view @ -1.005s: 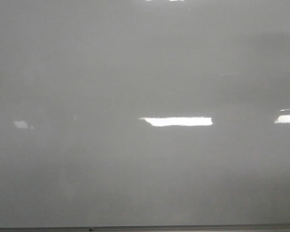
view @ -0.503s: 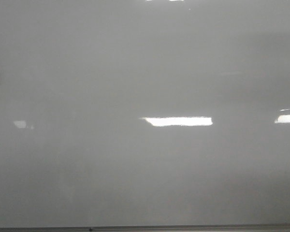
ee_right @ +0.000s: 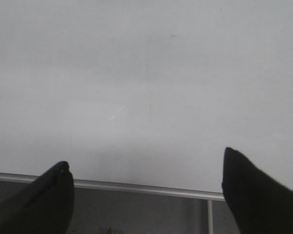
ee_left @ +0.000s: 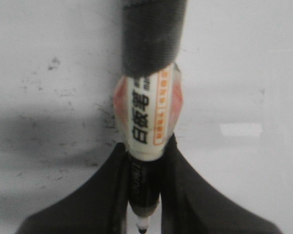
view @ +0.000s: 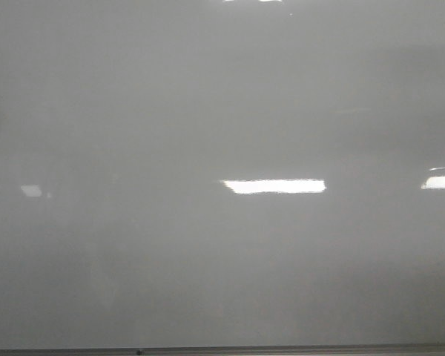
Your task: Write number 7 on whiteboard
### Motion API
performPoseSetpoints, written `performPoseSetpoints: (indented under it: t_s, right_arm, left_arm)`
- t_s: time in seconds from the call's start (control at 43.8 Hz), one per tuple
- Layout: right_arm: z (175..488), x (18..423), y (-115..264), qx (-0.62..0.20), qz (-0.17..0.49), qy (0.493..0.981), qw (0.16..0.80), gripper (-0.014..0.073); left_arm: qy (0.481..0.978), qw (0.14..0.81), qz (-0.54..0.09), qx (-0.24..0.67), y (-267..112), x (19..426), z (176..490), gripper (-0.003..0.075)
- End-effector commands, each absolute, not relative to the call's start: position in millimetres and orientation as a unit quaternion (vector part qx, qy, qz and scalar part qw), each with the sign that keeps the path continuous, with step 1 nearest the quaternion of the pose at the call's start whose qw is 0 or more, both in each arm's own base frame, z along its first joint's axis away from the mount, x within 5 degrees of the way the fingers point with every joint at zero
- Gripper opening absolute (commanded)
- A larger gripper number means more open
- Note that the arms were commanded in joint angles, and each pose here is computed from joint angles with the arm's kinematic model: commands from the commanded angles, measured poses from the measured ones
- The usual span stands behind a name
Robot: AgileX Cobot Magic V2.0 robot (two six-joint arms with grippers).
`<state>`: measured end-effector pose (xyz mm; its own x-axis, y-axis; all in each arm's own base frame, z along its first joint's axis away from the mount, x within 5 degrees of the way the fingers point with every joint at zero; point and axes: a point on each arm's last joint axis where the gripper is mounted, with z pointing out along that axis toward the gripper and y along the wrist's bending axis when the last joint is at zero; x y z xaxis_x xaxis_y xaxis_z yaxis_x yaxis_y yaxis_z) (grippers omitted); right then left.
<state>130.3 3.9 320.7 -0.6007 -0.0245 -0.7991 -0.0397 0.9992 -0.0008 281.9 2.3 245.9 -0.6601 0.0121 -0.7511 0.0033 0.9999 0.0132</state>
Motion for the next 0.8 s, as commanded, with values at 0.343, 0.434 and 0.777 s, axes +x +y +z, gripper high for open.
performPoseSetpoints:
  t_s: [0.343, 0.434, 0.777]
  right_arm:
    - [367.8, 128.5, 3.6, -0.02, 0.007, 0.875, 0.483, 0.0634]
    - [367.6, 133.2, 6.1, -0.033, 0.01, 0.885, 0.465, 0.0634]
    - [357.8, 160.2, 37.7, -0.201, 0.038, 0.899, 0.388, 0.0634]
  left_arm:
    - [0.922, 0.355, -0.015, 0.156, -28.9, 224.7, 355.1, -0.002]
    - [0.911, 0.336, -0.049, 0.234, -48.7, 220.2, 360.1, -0.002]
    - [0.828, 0.273, -0.098, 0.481, -131.9, 217.5, 335.0, -0.002]
